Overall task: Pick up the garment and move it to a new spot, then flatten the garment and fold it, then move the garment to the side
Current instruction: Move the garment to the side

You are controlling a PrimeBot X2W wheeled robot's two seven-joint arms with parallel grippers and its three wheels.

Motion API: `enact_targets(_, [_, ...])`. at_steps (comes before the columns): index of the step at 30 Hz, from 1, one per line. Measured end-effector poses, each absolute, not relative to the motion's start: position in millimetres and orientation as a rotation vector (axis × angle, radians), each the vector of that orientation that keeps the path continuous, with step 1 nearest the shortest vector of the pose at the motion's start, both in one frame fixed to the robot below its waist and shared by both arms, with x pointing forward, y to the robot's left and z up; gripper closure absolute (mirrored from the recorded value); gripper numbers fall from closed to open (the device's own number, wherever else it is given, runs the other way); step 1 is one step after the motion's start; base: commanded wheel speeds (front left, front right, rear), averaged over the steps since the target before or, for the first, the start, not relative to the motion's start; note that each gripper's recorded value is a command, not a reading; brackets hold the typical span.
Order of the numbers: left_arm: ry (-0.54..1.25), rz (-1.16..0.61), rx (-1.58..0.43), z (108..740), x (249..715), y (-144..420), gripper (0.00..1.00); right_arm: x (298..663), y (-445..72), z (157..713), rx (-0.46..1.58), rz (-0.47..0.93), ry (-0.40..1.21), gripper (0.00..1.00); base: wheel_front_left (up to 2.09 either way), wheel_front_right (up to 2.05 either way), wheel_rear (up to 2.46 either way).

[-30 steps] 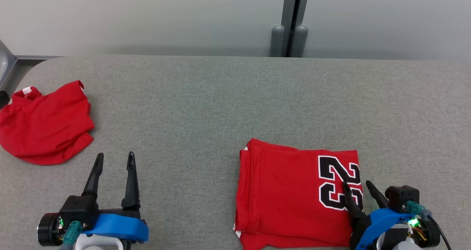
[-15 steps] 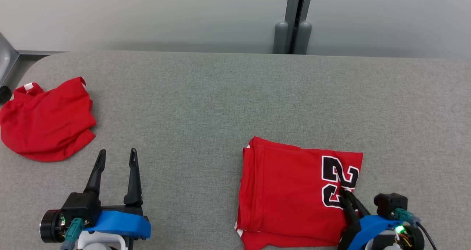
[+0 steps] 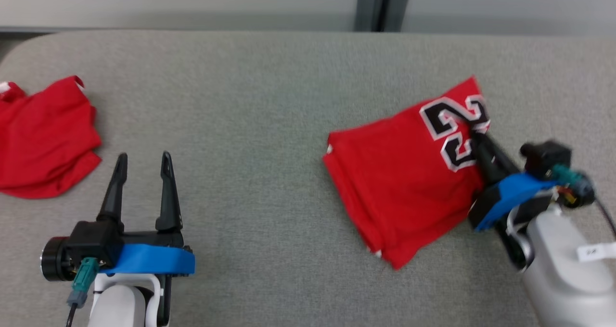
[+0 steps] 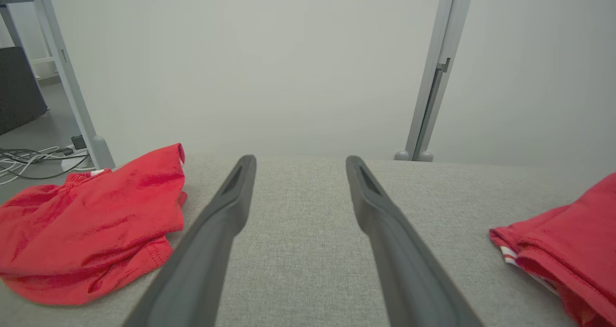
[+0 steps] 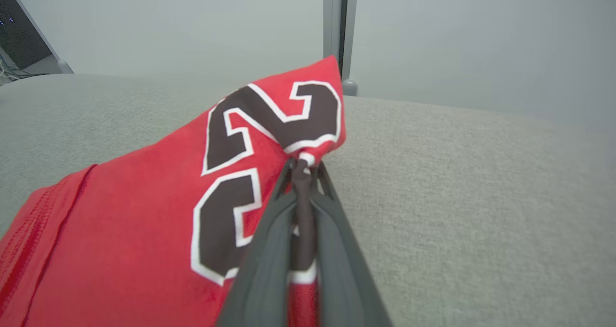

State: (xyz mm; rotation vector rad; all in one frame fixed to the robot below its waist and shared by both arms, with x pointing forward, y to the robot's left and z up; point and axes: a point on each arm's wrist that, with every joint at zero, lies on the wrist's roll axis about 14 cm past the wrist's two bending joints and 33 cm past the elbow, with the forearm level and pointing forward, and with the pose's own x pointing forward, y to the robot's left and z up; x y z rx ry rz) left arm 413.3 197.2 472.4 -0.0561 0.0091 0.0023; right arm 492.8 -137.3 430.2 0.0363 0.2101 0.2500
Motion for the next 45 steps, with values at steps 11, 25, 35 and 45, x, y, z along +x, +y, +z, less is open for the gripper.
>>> enact_targets(11, [0.013, -0.14, -0.035, 439.9, 487.4, 152.2, 0.0, 564.4, -240.2, 446.5, -0.148, 0.121, 0.16, 1.0, 0.0, 0.0, 0.0])
enact_targets(25, [-0.04, -0.323, -0.04, 425.4, 532.0, 86.6, 0.0, 534.5, -359.0, 456.7, -0.254, -0.12, 0.188, 1.0, 0.0, 0.0, 0.0])
enact_targets(35, [-0.033, -0.327, -0.036, 421.2, 532.7, 87.5, 0.0, 557.3, -358.6, 455.9, -0.301, -0.097, 0.212, 1.0, 0.0, 0.0, 0.0])
enact_targets(45, [-0.03, -0.296, -0.021, 417.0, 532.9, 101.5, 0.0, 580.9, -398.7, 453.7, -0.406, -0.156, 0.311, 1.0, 0.0, 0.0, 0.0])
